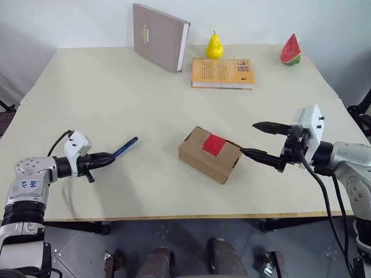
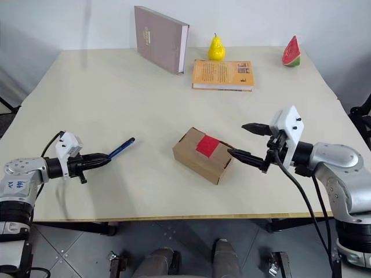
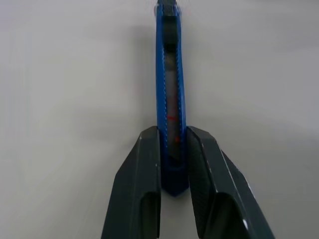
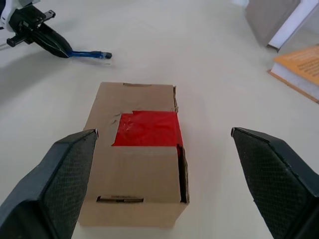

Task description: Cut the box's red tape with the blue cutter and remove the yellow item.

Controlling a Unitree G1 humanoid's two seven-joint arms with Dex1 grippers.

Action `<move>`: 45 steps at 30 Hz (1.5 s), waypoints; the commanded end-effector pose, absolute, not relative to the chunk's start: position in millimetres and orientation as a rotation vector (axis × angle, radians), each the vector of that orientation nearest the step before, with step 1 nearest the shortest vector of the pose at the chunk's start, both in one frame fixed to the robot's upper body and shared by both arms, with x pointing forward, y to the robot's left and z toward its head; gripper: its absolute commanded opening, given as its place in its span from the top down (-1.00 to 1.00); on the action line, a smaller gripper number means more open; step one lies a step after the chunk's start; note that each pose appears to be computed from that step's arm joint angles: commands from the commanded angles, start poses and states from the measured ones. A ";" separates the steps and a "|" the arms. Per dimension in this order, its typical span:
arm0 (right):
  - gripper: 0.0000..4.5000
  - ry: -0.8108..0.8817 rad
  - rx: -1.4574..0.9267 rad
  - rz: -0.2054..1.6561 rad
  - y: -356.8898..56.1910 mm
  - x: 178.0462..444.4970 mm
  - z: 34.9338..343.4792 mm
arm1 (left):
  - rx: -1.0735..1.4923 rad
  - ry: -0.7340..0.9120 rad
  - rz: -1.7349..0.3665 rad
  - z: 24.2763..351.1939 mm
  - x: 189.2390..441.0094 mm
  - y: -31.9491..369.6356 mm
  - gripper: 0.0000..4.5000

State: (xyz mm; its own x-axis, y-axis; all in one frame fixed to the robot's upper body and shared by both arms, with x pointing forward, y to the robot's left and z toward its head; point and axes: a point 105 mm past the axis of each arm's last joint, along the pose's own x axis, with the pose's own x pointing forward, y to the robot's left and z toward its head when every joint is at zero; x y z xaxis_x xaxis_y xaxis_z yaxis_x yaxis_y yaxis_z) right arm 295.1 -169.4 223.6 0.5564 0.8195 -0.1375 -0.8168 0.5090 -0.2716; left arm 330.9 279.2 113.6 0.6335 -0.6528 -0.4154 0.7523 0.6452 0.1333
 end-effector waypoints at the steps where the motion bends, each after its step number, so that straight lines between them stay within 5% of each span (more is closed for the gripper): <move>1: -1.00 -0.054 -0.382 1.028 -158.6 288.6 240.3 | 0.338 0.363 -0.874 115.7 319.8 274.5 0.81; 11: -0.92 -0.082 -0.465 1.293 -81.8 274.9 249.3 | 0.456 0.368 -1.108 129.7 277.0 224.1 0.81; 15: -0.43 -0.099 -0.571 1.356 -49.5 272.3 242.1 | 0.489 0.367 -1.219 129.5 261.6 201.5 0.81; 24: 0.99 -0.012 -0.991 1.553 -1.2 270.3 174.6 | 0.610 0.412 -1.300 116.4 249.7 186.4 0.81; 45: 0.99 0.039 -1.187 1.688 18.1 275.0 94.0 | 0.578 0.440 -1.262 102.2 246.0 183.5 0.81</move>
